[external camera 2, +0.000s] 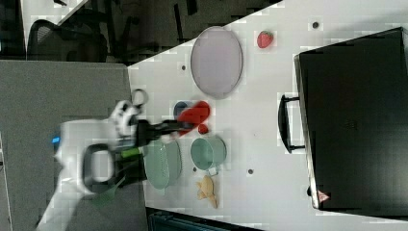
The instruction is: Pick Ketchup from the table and place it in strainer.
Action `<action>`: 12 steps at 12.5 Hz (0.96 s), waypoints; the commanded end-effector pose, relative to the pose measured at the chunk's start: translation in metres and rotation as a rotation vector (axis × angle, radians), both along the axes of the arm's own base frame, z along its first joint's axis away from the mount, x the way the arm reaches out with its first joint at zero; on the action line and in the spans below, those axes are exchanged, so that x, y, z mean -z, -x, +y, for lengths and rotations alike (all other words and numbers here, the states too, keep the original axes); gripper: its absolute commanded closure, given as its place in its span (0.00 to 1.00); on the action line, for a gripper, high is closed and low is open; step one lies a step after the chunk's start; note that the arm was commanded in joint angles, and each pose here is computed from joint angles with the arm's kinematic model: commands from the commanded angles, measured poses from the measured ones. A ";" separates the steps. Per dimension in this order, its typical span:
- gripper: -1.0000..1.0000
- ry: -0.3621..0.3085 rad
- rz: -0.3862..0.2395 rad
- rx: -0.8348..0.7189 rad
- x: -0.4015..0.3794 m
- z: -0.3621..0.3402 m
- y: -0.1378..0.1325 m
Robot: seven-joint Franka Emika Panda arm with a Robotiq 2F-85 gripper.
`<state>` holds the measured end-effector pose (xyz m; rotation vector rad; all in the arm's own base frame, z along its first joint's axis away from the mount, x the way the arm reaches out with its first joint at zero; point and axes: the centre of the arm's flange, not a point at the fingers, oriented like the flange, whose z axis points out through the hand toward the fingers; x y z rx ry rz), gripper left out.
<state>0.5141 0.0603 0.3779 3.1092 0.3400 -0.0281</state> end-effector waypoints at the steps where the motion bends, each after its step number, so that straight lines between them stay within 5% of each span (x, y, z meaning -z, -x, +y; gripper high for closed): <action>1: 0.39 0.028 0.011 0.093 -0.048 0.047 0.015; 8: 0.39 -0.001 0.033 0.282 -0.046 0.203 0.066; 12: 0.39 -0.107 0.017 0.379 -0.009 0.277 0.082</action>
